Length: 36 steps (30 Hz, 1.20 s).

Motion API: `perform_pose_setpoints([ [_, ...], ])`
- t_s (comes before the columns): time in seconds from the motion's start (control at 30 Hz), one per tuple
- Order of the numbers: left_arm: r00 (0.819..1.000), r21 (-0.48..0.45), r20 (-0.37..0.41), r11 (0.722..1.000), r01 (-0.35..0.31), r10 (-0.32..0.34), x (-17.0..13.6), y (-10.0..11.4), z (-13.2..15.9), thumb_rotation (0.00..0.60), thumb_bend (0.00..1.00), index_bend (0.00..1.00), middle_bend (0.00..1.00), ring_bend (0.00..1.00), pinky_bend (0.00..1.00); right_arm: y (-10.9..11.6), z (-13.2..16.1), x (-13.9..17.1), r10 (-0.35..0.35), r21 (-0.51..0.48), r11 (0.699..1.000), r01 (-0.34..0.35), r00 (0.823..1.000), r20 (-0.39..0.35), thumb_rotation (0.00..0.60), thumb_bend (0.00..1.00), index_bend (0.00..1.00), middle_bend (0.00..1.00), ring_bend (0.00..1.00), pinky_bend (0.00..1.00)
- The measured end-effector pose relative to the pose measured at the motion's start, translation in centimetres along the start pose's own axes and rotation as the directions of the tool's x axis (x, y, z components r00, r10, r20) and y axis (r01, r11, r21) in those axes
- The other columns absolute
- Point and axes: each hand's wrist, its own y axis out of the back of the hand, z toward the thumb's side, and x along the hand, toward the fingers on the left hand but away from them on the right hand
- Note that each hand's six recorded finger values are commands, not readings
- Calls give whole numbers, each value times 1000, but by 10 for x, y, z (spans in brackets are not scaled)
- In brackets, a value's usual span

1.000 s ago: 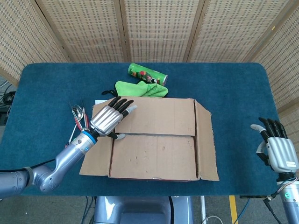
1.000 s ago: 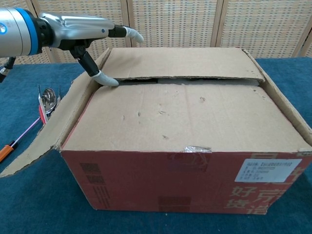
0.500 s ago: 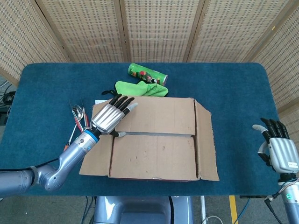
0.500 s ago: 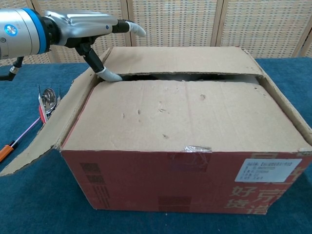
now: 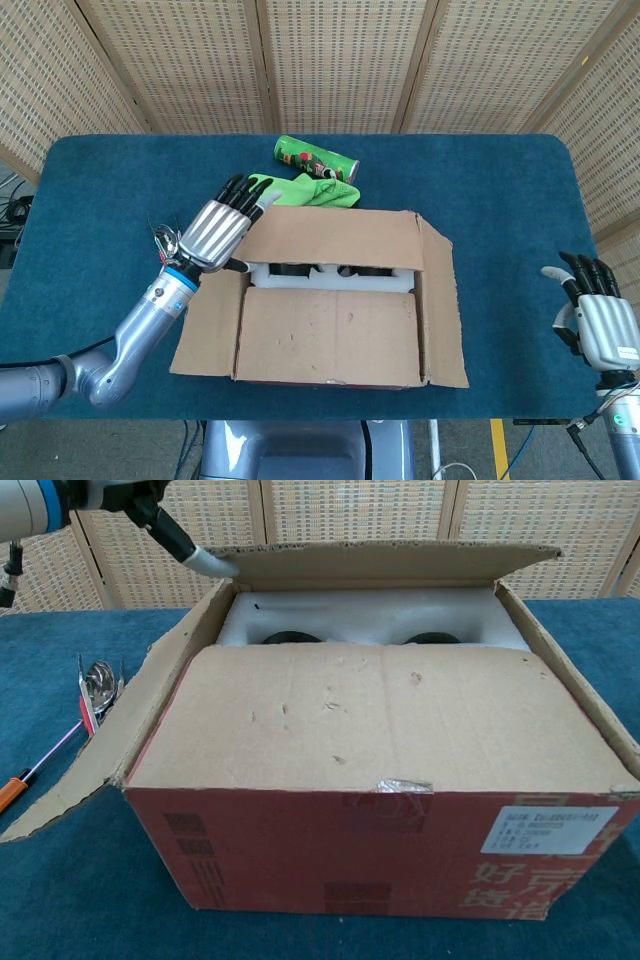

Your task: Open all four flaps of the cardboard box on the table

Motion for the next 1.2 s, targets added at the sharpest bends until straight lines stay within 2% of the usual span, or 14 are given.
perform_pose_setpoints([
  [0.23,996,-24,-47,996,-82,81,12,24,-17,455,241,14,0,0,0,1,-2,0,-2,0,1000,2,1000,3,600,1000,220,93,0,0],
  [0.57,982,23,-101,988,-155,156,48,38,-33,454,235,14,0,0,0,4,-4,3,-9,0,1000,9,1000,12,600,1000,220,93,0,0],
  [0.83,979,66,-133,987,-144,152,77,28,-27,455,227,14,0,0,0,5,-7,5,-7,7,1000,7,1000,23,600,1000,220,93,0,0],
  [1.0,974,77,-181,989,-124,137,96,18,-21,456,228,14,0,0,0,7,-10,6,-9,12,1000,9,999,34,600,1000,220,93,0,0],
  [1.2,965,63,-216,988,-139,149,111,23,-14,457,228,14,0,0,0,9,-12,9,-15,16,1000,15,999,47,600,1000,220,92,0,0],
])
